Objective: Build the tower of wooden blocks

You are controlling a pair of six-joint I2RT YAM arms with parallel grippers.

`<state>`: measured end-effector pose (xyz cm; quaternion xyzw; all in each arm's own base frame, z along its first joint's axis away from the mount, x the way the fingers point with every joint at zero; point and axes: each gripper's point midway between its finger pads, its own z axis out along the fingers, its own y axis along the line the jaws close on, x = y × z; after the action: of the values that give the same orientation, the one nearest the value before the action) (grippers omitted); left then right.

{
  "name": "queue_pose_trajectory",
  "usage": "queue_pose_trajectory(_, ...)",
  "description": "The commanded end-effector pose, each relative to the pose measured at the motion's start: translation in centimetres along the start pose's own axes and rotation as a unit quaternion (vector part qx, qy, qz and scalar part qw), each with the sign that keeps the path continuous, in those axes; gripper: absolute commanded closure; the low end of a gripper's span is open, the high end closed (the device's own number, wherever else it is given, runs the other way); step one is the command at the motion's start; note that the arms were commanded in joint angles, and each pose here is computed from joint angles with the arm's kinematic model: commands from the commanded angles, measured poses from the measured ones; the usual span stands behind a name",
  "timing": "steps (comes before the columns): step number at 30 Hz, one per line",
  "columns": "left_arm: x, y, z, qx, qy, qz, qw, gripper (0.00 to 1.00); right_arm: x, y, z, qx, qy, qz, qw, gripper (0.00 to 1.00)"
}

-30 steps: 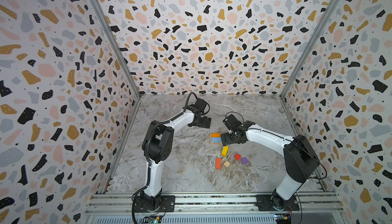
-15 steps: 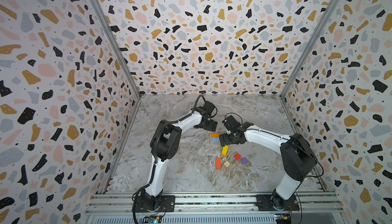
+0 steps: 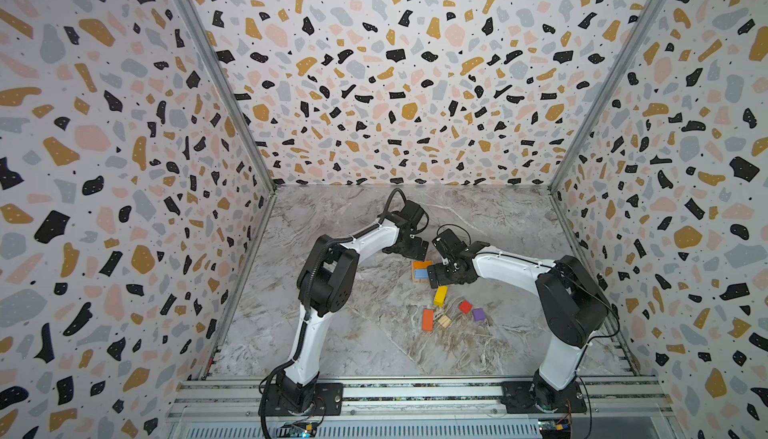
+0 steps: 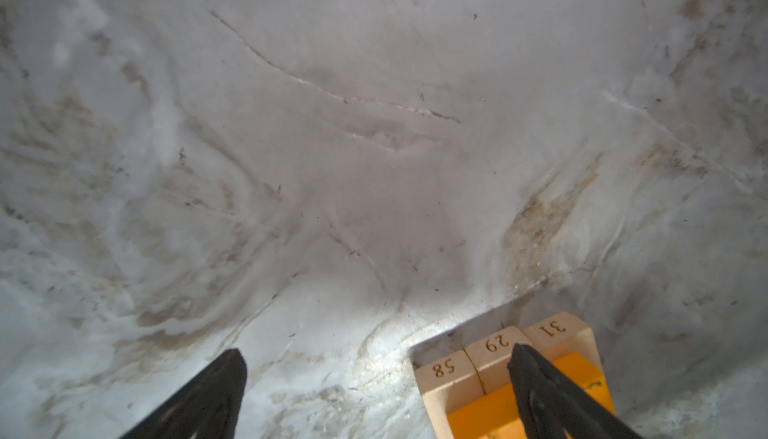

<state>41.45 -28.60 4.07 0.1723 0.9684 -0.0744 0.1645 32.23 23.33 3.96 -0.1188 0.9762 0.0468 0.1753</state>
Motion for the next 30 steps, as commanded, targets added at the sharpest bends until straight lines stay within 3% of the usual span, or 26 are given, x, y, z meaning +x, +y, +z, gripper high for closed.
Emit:
queue_pose_trajectory(1, -0.48, -0.62, -0.19, 0.006, -0.002, 0.002, 1.000, 0.00, -0.44, -0.13, -0.31, 0.005, -0.009, 0.006, 1.000, 0.01)
queue_pose_trajectory(30, -0.37, -1.36, -0.04, 0.011, 0.002, 0.011, 1.000, 0.00, -1.33, 0.15, -0.49, 0.002, -0.016, 0.010, 1.000, 0.01)
